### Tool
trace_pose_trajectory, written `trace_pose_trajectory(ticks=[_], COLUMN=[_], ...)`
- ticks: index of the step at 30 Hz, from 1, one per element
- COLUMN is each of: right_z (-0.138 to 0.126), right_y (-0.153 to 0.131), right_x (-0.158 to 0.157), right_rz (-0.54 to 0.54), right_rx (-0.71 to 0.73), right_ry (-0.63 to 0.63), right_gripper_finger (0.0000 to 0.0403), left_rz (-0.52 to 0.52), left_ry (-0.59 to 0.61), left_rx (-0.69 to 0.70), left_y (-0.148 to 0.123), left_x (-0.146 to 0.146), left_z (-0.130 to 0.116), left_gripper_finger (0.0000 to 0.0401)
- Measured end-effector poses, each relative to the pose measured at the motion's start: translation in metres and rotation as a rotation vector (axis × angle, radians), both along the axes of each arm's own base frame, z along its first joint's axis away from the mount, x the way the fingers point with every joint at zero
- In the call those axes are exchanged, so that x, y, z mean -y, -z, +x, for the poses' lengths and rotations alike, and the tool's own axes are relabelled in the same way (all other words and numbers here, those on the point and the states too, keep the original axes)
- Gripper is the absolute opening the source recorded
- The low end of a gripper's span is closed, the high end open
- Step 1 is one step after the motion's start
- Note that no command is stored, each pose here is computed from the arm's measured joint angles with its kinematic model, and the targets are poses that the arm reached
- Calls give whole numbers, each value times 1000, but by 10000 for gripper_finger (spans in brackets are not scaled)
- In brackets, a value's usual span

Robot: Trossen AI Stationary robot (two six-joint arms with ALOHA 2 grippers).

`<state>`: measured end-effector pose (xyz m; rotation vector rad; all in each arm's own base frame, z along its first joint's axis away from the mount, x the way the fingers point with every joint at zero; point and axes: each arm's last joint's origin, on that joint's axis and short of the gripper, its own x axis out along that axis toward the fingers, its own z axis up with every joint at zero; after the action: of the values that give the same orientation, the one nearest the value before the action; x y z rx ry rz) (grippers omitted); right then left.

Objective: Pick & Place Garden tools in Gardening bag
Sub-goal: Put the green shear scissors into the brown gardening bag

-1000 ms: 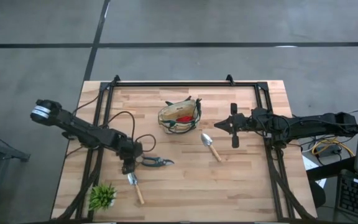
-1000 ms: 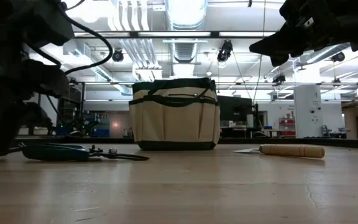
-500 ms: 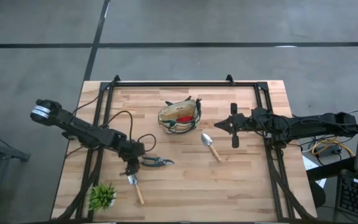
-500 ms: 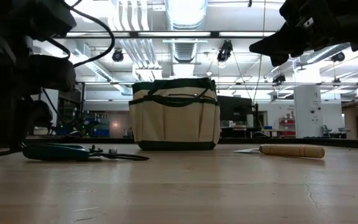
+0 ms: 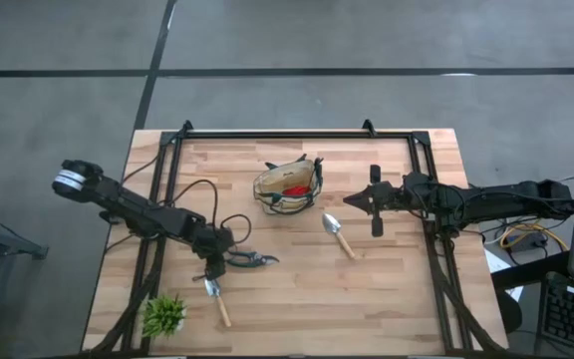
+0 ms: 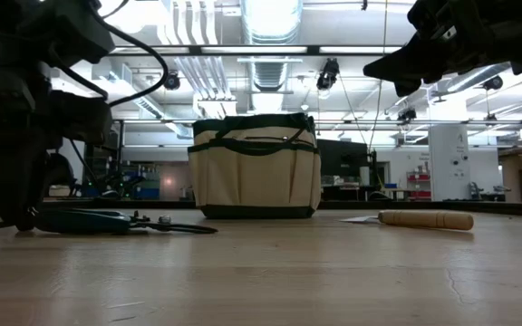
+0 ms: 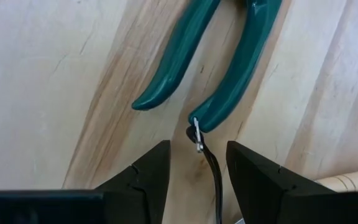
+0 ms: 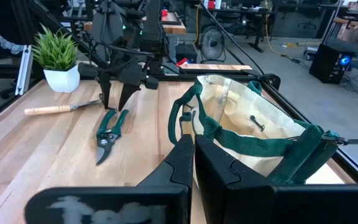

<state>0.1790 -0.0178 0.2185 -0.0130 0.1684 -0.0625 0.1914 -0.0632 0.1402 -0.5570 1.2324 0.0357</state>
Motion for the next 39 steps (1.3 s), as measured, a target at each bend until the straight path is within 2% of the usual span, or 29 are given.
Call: trace_pose_trajectory(ticks=[12,20,28,32,36,39], right_z=[0,0,0,0,0,0], right_y=[0,-1,-1,-1,-1,-1], right_x=[0,0,0,0,0,0], right_rz=[-6,-6,-5,-7,-7,-8], right_rx=[-1,9,8,8,8,8], right_ry=[18,18,17,17,17,17], right_gripper_finger=[8,8,8,8,8,8], left_rz=[41,122,150,143,146,238], left_ry=[-25,-30,-4,-2,-9,-43], left_rx=[-20,-50,-76,-54,-1,26], left_y=[6,16,23,17,0,-14], left_x=[0,-2,-2,-2,-3,-8], left_z=[2,4,4,4,4,2], left_gripper_finger=[152,82,10,9,6,6])
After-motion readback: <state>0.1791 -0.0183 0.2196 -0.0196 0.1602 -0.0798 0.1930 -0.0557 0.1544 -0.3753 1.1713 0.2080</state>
